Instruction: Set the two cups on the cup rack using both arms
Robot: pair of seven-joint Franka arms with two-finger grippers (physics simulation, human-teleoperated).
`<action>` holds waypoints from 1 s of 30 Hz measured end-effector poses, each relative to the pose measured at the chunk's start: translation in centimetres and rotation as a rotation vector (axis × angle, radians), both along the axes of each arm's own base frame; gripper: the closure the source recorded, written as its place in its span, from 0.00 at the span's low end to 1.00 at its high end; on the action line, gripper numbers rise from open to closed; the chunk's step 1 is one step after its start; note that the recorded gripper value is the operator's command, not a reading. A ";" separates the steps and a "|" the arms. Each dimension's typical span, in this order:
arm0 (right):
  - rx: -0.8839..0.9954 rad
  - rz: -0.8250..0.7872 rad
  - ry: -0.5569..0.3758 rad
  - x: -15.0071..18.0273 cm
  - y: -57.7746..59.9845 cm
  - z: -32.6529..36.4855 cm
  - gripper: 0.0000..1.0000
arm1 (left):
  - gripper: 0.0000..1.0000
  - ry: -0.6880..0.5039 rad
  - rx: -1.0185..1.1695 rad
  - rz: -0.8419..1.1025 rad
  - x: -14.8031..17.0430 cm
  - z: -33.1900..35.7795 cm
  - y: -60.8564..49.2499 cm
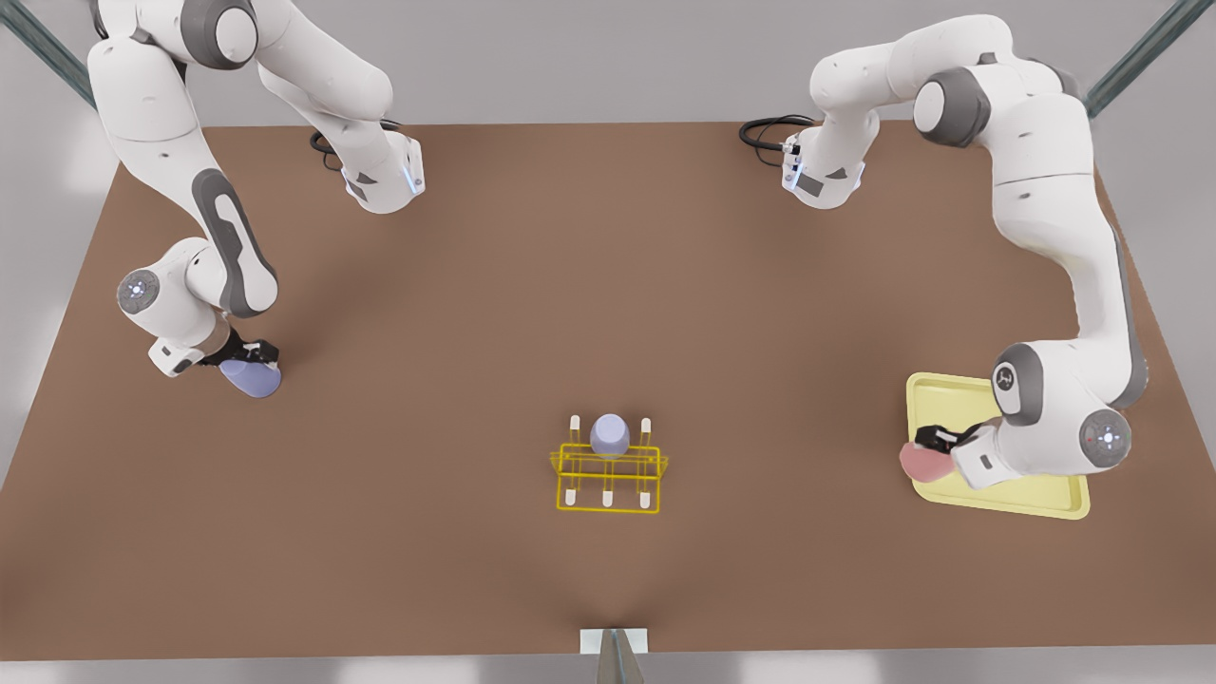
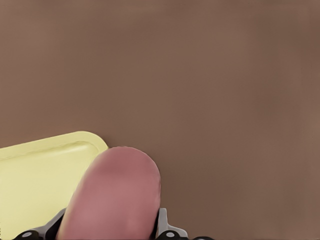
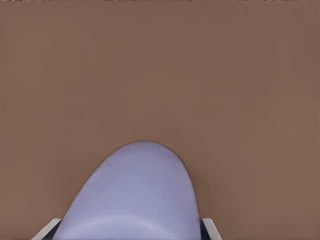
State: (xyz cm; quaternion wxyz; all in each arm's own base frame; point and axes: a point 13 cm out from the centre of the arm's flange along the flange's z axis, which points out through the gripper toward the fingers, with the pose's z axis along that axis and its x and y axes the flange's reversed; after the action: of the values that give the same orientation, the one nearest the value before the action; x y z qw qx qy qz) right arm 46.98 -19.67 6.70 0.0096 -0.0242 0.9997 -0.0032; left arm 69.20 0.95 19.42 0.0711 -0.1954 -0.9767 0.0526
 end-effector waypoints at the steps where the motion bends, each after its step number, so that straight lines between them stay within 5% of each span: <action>1: -0.001 0.002 -0.002 0.0 0.0 0.0 0.00 | 0.14 -0.008 -0.002 -0.044 0.3 1.1 -6.0; 4: -0.004 0.007 -0.008 0.2 -0.1 0.0 0.02 | 0.14 -0.026 -0.057 -0.083 -0.4 3.8 -20.7; 6: -0.005 0.010 -0.013 0.3 -0.2 0.2 0.22 | 0.14 -0.058 -0.105 -0.018 0.7 4.7 -26.1; 13: -0.012 0.026 -0.043 1.7 -0.2 1.1 0.22 | 0.14 -0.220 -0.308 0.337 7.4 5.1 -34.5; 17: 0.010 0.073 -0.112 7.1 3.1 4.0 0.21 | 0.14 -0.271 -0.406 0.497 9.5 7.2 -36.7; 23: 0.145 0.172 -0.199 15.1 17.3 7.8 0.21 | 0.14 -0.195 -0.463 0.622 8.5 6.8 -39.8; 30: 0.302 0.241 -0.257 19.6 34.8 10.6 0.21 | 0.13 -0.082 -0.435 0.679 6.0 4.2 -42.3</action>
State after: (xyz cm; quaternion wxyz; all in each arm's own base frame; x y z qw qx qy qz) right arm 66.61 15.13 17.35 0.1409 -0.1409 0.9692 0.1448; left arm 75.18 -41.31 23.61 -0.0321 0.1257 -0.9538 0.2708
